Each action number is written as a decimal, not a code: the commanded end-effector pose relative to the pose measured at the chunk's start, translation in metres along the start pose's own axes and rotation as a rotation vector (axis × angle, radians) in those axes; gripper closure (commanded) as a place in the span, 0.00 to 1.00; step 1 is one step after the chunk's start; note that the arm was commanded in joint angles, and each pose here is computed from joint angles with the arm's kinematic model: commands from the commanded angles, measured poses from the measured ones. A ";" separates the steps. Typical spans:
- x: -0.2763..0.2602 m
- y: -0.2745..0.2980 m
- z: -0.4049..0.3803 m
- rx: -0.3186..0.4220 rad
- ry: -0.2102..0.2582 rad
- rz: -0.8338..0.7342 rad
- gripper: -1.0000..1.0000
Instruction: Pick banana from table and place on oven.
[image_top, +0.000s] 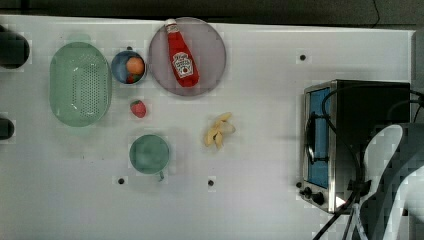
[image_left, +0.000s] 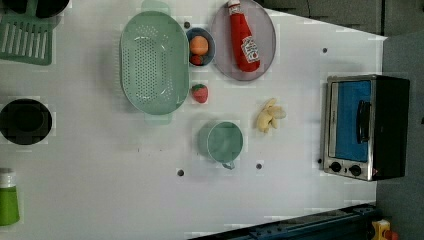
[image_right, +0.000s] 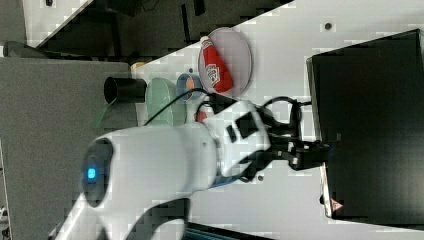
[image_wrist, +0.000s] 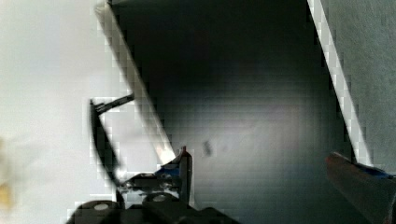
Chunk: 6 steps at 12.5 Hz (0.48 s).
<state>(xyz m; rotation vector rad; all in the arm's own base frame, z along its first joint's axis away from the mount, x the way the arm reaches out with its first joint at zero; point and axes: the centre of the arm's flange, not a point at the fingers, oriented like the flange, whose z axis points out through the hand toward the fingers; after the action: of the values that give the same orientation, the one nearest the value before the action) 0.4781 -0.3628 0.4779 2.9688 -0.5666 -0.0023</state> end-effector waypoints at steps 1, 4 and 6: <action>-0.020 -0.044 -0.091 0.078 0.008 0.080 0.00; -0.046 -0.121 -0.143 0.109 -0.040 0.279 0.00; -0.061 -0.176 -0.170 0.119 -0.012 0.363 0.00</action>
<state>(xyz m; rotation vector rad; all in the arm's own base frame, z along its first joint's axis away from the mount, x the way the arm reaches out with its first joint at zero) 0.4753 -0.1869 0.6297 2.9976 -0.8751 0.0737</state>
